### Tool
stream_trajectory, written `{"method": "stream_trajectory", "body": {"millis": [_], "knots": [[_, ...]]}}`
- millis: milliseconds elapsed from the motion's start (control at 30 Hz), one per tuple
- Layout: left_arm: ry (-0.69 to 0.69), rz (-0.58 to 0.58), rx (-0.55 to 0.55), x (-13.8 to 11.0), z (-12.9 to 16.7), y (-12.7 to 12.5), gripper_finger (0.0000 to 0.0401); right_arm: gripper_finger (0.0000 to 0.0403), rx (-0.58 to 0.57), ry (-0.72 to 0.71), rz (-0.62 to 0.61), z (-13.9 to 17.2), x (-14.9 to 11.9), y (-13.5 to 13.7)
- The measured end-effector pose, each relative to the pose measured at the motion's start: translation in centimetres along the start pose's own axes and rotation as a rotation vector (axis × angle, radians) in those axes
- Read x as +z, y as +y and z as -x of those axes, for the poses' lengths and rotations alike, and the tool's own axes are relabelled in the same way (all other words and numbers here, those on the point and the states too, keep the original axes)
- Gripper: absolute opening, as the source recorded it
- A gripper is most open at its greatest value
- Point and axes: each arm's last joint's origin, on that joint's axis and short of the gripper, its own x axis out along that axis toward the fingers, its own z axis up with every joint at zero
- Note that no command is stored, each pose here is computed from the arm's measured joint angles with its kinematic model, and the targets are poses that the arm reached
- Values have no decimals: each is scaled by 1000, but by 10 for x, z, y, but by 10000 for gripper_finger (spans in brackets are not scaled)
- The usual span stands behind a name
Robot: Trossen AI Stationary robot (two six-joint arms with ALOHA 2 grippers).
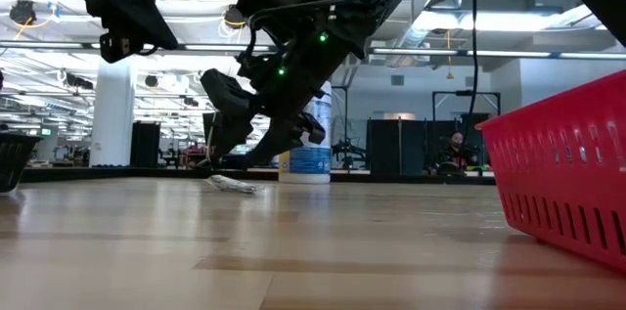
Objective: Pick & Place Travel size toiletries
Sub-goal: Put the silver nail cutter into the left green bin
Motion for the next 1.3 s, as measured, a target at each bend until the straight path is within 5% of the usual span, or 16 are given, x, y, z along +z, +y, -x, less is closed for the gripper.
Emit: {"method": "stream_trajectory", "body": {"millis": [333, 767, 1300], "knots": [[-11, 5, 9, 2, 0, 2, 0, 256, 16, 131, 45, -24, -21, 12], [-11, 9, 9, 2, 0, 2, 0, 246, 13, 96, -17, -35, -5, 0], [-13, 8, 7, 2, 0, 2, 0, 78, 18, 188, 15, -31, -12, 0]]}}
